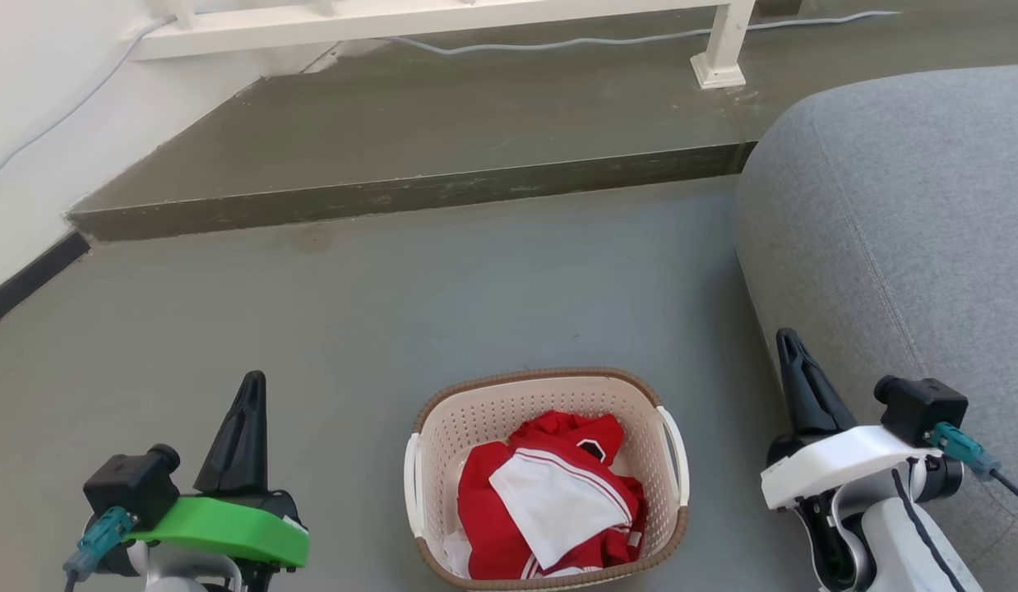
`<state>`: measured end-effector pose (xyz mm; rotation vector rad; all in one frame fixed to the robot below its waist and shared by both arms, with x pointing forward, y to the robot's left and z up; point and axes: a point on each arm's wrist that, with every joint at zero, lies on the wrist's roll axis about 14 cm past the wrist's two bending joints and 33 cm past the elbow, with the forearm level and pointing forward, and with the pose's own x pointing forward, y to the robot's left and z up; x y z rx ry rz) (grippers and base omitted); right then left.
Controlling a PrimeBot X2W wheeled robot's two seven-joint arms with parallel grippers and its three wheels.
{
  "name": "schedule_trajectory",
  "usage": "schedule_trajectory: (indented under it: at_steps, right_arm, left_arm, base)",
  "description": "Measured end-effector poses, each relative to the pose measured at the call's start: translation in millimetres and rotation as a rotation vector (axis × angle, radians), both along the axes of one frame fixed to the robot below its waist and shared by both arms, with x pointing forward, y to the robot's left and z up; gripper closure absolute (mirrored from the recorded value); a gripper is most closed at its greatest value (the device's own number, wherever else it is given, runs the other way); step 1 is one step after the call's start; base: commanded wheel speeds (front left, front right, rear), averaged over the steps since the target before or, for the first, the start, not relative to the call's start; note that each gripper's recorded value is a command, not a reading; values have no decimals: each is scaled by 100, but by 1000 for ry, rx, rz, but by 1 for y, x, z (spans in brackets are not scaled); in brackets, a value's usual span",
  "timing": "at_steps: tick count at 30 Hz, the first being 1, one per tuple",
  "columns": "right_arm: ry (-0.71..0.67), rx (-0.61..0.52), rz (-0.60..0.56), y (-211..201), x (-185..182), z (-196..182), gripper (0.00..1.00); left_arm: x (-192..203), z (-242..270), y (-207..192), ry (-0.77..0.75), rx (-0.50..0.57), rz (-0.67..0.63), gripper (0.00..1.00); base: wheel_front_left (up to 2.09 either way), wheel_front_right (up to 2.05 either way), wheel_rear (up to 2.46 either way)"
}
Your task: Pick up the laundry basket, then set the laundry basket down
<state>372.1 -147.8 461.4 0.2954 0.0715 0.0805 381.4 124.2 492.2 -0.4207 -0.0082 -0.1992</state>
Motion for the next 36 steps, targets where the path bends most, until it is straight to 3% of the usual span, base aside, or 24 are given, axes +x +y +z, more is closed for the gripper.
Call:
schedule_trajectory:
  at_steps: [36]
  right_arm:
    - [84,464,-142,-27,2,-2,100]
  left_arm:
    - [-5,-9,26,139,-407,98,100]
  base:
    - [0,0,0]
